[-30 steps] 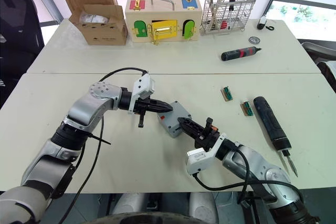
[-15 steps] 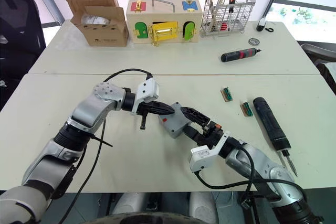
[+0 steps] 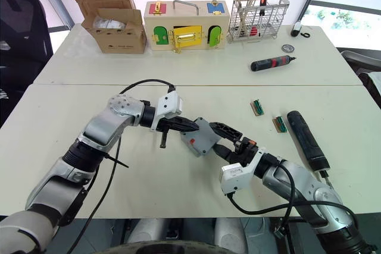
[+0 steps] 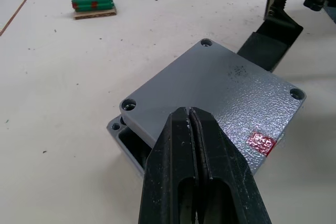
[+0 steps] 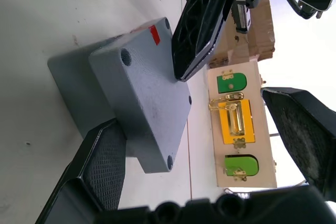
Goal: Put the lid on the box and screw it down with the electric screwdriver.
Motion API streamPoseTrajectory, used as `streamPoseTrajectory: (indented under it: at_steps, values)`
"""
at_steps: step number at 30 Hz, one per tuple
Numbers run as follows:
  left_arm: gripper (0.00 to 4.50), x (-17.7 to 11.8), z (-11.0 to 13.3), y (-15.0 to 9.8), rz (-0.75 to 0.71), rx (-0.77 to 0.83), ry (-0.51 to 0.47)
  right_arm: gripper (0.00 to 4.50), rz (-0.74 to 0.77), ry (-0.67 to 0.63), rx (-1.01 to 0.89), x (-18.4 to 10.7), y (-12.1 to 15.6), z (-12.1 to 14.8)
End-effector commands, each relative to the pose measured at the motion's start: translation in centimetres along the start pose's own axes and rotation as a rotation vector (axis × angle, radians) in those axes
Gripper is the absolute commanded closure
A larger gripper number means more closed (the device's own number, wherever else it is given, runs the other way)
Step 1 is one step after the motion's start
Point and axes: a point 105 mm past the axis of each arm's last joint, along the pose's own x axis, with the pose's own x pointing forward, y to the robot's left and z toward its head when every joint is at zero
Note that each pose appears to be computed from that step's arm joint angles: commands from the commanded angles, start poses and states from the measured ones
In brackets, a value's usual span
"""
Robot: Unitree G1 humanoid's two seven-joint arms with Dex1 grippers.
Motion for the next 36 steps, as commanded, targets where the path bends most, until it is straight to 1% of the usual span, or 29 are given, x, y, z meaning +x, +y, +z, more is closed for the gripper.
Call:
streamPoseTrajectory:
  at_steps: [1,7,14,16,17,18,19,21,22,23,24,26,27,28,30,33,36]
  values:
    - [4.5,0.3,-4.5,-0.5,0.007,-0.099,0.151,0.04,-0.012,-0.031,-0.002,-0.2,-0.9,0.6]
    - [4.5,0.3,-4.5,-0.6,0.009,-0.095,0.152,0.04,0.023,-0.023,0.015,-1.0,-0.4,0.1]
    - [4.5,0.3,-4.1,-0.5,0.009,-0.076,0.133,0.04,-0.004,0.029,0.106,-2.8,0.3,-0.3]
    - [4.5,0.3,-4.1,-0.5,0.008,-0.073,0.131,0.58,-0.025,0.05,0.162,-3.3,0.3,-0.3]
    - [4.5,0.3,-4.0,-0.5,0.009,-0.073,0.131,0.78,-0.032,0.059,0.189,-3.5,0.4,-0.4]
    - [4.5,0.3,-4.0,-0.5,0.009,-0.072,0.13,1.14,-0.042,0.072,0.218,-3.7,0.4,-0.5]
    - [4.5,0.3,-4.0,-0.5,0.009,-0.07,0.13,1.35,-0.059,0.08,0.26,-3.9,0.3,-0.6]
    - [4.5,0.2,-3.8,-0.4,0.011,-0.063,0.128,1.99,-0.199,0.13,0.629,-4.2,-1.0,-1.1]
    - [4.5,0.2,-3.8,-0.3,0.012,-0.06,0.127,2.39,-0.234,0.129,0.82,-4.2,-1.3,-0.9]
    - [4.5,0.1,-3.7,-0.3,0.013,-0.058,0.125,2.84,-0.255,0.112,0.923,-4.1,-1.8,-0.7]
    - [4.5,0.1,-3.6,-0.2,0.013,-0.056,0.123,3.28,-0.255,0.101,0.987,-4.0,-2.0,-0.4]
    - [4.5,0.1,-3.5,-0.2,0.012,-0.053,0.121,4.27,-0.225,0.089,1.129,-3.8,-1.8,0.0]
    - [4.5,0.1,-3.5,-0.2,0.01,-0.051,0.119,4.4,-0.194,0.083,1.2,-3.6,-1.5,0.4]
    - [4.5,0.1,-3.5,-0.2,0.009,-0.05,0.118,4.4,-0.154,0.075,1.267,-3.4,-1.1,0.9]
    - [4.5,0.2,-3.4,-0.3,0.006,-0.047,0.115,4.4,-0.082,0.068,1.337,-3.2,-0.3,1.7]
    - [4.5,0.2,-3.2,-0.2,0.008,-0.044,0.111,4.4,-0.016,0.065,1.379,-3.1,0.4,2.5]
    - [4.5,0.3,-3.0,-0.2,0.01,-0.043,0.106,4.4,0.006,0.07,1.398,-2.8,0.8,2.5]
